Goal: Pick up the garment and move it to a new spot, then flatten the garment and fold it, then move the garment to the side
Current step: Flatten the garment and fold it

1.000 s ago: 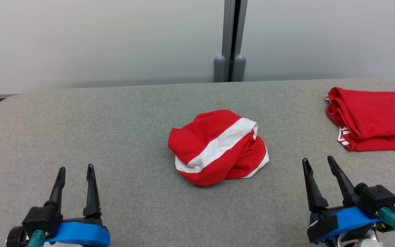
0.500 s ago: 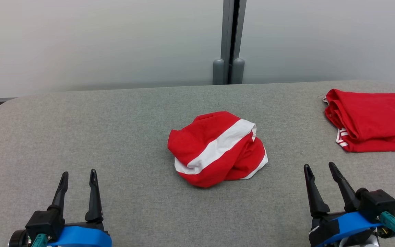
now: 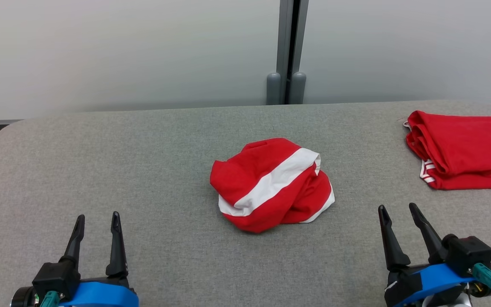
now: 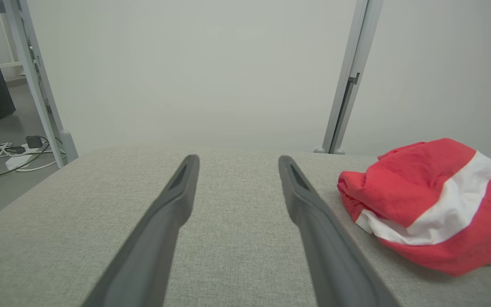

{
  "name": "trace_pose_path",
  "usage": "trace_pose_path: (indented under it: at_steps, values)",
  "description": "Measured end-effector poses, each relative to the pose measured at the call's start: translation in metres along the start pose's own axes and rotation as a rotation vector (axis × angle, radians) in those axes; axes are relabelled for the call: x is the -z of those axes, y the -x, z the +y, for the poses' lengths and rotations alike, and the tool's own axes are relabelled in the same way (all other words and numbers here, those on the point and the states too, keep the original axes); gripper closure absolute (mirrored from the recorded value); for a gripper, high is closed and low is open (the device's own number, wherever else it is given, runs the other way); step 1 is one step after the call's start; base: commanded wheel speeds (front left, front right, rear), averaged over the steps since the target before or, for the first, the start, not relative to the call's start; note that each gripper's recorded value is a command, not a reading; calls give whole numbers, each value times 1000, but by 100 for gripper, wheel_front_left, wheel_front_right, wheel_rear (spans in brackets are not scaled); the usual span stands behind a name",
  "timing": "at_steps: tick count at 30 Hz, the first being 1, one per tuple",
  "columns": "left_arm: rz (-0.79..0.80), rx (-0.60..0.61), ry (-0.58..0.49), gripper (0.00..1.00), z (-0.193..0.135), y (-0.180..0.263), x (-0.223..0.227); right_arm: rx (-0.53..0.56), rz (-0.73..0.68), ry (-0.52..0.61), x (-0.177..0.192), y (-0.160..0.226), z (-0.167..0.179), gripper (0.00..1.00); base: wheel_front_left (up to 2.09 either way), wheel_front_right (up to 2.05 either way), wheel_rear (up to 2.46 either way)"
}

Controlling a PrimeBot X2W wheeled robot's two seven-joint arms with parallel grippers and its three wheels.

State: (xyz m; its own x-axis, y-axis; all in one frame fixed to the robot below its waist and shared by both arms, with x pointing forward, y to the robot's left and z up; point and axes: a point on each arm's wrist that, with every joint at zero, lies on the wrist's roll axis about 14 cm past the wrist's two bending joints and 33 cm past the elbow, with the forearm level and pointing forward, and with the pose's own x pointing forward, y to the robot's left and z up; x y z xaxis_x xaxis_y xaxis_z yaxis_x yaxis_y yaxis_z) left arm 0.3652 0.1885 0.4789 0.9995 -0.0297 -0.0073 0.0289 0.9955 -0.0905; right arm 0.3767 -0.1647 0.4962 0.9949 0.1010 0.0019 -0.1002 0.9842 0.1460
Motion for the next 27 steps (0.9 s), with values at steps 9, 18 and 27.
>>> trace_pose_path:
  at_steps: [9,18,27]
  values:
    - [5,-8,4,0,1,-2,2,-61,-39,52,-17,-29,17,0,0,0,0]
    - [10,-16,14,0,2,-9,5,-160,-45,118,-29,-85,43,0,0,0,0]
    - [30,-58,18,0,16,-16,11,-233,111,176,17,-129,56,0,0,0,0]
